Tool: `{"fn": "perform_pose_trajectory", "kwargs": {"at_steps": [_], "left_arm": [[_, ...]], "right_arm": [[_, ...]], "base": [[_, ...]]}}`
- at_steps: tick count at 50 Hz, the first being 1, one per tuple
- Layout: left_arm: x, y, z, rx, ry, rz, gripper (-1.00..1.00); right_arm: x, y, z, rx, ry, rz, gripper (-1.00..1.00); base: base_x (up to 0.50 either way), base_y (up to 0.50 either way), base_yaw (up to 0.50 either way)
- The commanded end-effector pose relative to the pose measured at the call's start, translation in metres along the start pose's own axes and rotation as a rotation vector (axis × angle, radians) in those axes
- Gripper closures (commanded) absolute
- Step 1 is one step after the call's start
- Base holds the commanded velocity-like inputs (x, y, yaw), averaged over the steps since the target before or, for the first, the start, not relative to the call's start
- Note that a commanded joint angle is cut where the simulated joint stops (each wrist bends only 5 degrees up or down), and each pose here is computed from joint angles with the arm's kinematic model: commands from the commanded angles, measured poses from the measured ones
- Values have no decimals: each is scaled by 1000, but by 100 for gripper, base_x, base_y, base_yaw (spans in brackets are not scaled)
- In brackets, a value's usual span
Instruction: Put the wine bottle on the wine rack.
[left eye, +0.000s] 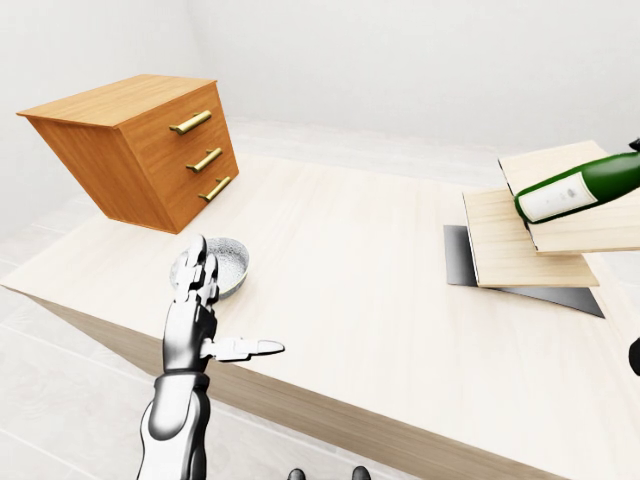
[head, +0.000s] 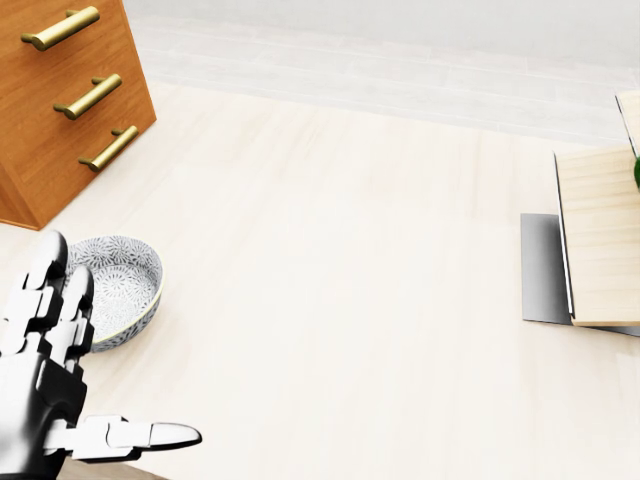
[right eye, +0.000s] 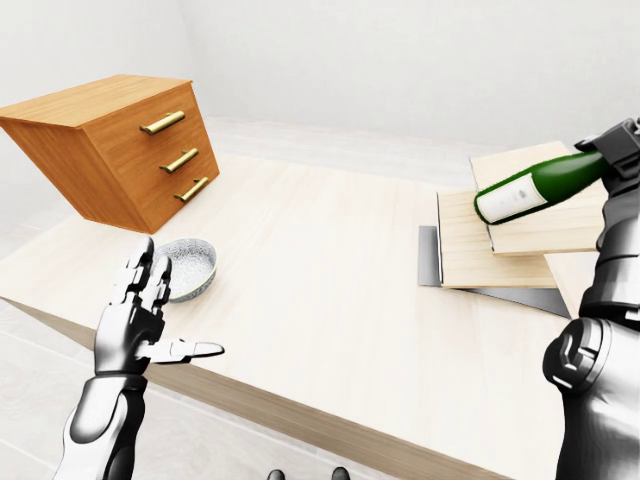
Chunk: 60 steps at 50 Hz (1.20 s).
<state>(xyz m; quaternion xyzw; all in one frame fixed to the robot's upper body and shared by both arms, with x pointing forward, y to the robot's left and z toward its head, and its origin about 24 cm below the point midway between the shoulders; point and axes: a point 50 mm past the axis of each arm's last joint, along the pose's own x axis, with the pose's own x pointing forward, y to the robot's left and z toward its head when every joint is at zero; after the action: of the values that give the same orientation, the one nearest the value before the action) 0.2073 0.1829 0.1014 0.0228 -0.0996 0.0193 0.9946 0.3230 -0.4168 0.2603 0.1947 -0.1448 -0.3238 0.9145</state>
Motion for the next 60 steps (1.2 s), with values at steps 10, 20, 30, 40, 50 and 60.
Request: {"fn": "perform_pose_trajectory", "kwargs": {"at_steps": [10,20,30,40,50,60], "left_arm": [[0,-2,3,10,-13,-5,-100],[-2,-4,7,16,-27,-3,-100],[-1,-6,5,17,-17,-12,-100],[0,-7,0,16,0,-13,-100],[1,-8,3,18,-13,-17,-100],[1,-8,1,18,-3,-21,-100]], "right_arm": [[-3,-27,-12,123,56,-161,100],[-5,-41,-18,152,76,-220,100],[-7,-52,-14,137,62,-252,100],[-8,-59,-15,107,68,-259,100],[-11,-72,-14,92,63,-282,90],[-13,-77,-11,83,56,-297,24]], "base": [[0,0,0],[0,0,0],[0,0,0],[0,0,0],[0,0,0],[0,0,0]]}}
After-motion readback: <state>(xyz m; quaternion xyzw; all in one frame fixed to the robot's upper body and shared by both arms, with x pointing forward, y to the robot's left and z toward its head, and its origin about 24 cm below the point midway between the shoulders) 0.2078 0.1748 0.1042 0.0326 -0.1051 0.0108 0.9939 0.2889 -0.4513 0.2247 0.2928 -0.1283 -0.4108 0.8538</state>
